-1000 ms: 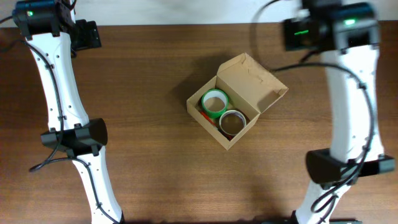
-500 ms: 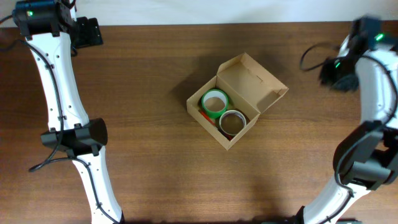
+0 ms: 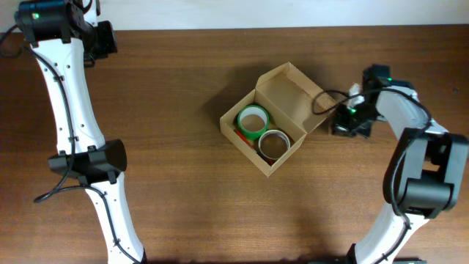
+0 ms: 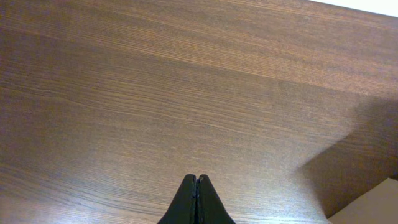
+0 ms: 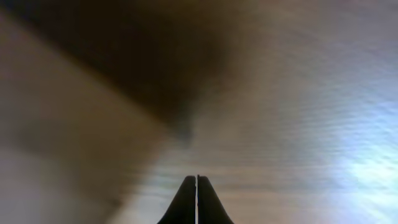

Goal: Pack container
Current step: 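Bring both grippers to the box's side flaps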

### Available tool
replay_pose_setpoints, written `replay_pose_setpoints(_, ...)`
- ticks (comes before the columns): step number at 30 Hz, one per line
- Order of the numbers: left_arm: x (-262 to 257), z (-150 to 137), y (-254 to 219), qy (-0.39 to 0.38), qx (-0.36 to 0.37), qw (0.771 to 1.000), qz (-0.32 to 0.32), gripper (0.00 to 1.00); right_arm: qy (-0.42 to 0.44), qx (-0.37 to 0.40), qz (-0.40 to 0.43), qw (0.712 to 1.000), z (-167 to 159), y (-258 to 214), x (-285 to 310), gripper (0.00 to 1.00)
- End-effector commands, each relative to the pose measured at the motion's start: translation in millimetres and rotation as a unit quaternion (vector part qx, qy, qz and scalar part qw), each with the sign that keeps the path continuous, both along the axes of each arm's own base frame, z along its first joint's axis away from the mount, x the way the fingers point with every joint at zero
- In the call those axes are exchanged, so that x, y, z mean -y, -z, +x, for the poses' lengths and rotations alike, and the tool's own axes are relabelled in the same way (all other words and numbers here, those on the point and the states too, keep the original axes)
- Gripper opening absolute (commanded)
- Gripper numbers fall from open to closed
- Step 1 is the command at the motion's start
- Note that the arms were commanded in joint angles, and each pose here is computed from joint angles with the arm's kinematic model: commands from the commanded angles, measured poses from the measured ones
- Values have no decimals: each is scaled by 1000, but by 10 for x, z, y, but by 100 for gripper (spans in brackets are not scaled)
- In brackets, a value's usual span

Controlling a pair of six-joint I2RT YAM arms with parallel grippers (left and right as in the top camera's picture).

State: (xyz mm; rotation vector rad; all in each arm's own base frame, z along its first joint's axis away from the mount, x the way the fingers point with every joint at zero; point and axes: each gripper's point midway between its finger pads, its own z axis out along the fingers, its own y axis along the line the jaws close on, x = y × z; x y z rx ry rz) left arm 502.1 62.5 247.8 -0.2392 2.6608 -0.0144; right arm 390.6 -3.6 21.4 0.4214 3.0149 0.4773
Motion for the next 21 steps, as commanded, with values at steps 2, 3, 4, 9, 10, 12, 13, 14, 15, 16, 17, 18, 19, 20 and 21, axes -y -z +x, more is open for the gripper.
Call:
replay_pose_setpoints(2,50,-32,119,25,-24,999,-3,2,-52,74,91,992,263,-205,-549,4)
replay_pose_setpoints(3,55,-43,180,29,-34,999,-3,1,-59,90,102,989,328,-239,-628,4)
replay_pose_setpoints(4,57,-52,227,30,-43,999,-4,2,-65,102,108,987,375,-265,-690,4)
replay_pose_setpoints(9,174,-65,547,42,-90,995,-10,2,-102,159,145,971,567,-418,-1066,4)
replay_pose_setpoints(10,213,-50,594,46,-93,995,-12,1,-107,166,148,969,588,-436,-1124,4)
replay_pose_setpoints(12,365,-8,703,70,-98,992,-27,1,-121,182,155,963,628,-480,-1238,4)
replay_pose_setpoints(13,444,8,755,78,-100,991,-36,1,-126,186,155,962,638,-487,-1277,4)
replay_pose_setpoints(14,518,24,792,85,-101,990,-45,2,-131,190,155,961,643,-495,-1316,4)
replay_pose_setpoints(15,617,50,835,96,-99,989,-60,1,-134,192,155,960,647,-504,-1340,4)
replay_pose_setpoints(16,729,73,875,107,-98,987,-76,1,-133,192,151,960,655,-502,-1332,4)
replay_pose_setpoints(17,857,99,892,120,-93,984,-97,1,-133,194,149,961,664,-500,-1323,4)
replay_pose_setpoints(18,975,121,898,132,-88,980,-117,2,-129,195,145,961,679,-497,-1297,4)
replay_pose_setpoints(19,1103,145,907,145,-82,977,-136,2,-123,196,144,962,695,-497,-1261,4)
replay_pose_setpoints(20,1254,165,918,158,-78,972,-156,4,-117,197,143,963,712,-500,-1211,4)
replay_pose_setpoints(21,1346,165,918,167,-76,968,-169,5,-114,197,142,963,719,-499,-1178,4)
